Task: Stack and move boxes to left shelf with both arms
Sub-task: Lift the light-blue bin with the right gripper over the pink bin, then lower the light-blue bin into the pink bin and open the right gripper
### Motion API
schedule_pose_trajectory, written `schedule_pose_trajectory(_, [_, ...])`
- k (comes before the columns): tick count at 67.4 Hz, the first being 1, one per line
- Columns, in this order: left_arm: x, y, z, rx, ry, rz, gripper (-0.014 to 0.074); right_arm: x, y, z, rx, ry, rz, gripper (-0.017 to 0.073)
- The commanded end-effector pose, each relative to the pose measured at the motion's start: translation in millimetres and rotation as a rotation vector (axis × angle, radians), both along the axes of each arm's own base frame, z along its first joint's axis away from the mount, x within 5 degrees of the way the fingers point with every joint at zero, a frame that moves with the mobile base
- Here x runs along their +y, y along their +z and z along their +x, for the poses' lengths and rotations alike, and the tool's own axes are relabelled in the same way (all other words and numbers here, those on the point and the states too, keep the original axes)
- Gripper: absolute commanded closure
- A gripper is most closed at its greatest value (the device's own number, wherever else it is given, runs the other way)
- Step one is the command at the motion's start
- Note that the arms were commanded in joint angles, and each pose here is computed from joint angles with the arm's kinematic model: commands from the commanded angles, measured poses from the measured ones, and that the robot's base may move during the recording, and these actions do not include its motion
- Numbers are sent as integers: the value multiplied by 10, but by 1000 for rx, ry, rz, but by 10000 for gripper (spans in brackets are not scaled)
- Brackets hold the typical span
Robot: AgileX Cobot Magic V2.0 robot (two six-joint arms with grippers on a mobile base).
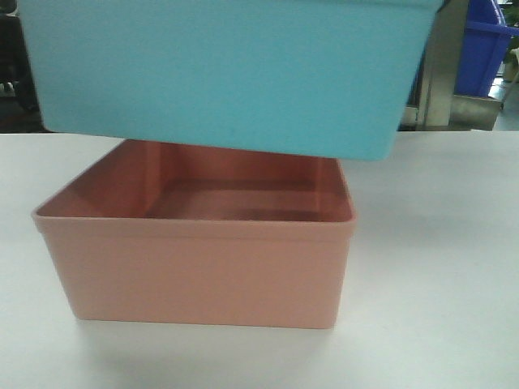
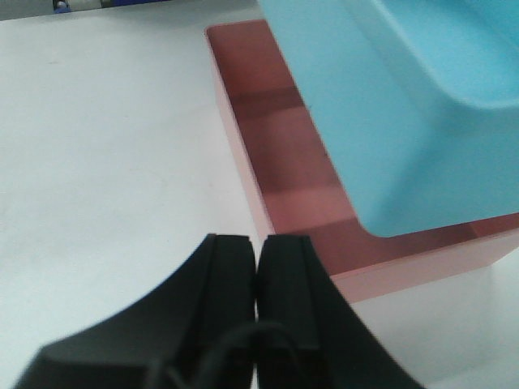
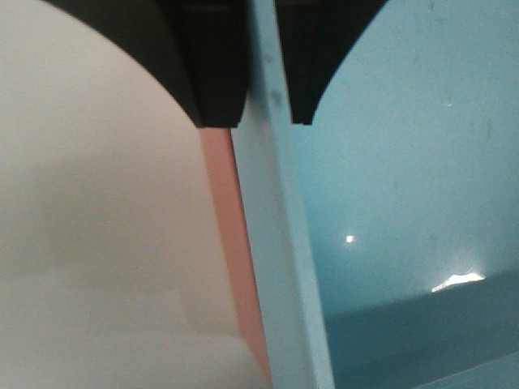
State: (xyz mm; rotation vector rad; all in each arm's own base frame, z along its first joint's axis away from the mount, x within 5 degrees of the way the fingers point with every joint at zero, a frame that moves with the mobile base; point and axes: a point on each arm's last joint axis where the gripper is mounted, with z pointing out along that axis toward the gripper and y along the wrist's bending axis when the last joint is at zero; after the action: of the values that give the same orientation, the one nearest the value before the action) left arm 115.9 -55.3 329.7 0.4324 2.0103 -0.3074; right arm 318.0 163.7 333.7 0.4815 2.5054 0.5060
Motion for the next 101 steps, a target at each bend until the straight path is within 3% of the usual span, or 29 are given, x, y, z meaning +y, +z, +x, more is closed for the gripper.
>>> schedule_pose_trajectory(1, [-14, 161, 15, -93, 0, -56, 607, 79, 297, 33, -177, -6, 123, 503])
schedule_pose_trajectory(9, [-14, 161, 15, -93, 0, -56, 607, 146, 173, 116, -166, 1, 115, 503])
schedule_pose_trajectory(32, [-15, 161, 15, -92, 0, -58, 607, 138, 10, 234, -182, 22, -9, 503])
schedule_pose_trajectory(61, [-15, 161, 15, -92, 0, -58, 607, 169, -34, 261, -184, 29, -8, 503])
schedule_pose_trajectory(91, [-16, 161, 15, -91, 0, -60, 607, 230, -256, 360, -146, 54, -48, 501])
schedule_pose_trajectory(101, [-16, 161, 15, -91, 0, -60, 607, 227, -260, 357, -147, 72, -67, 426])
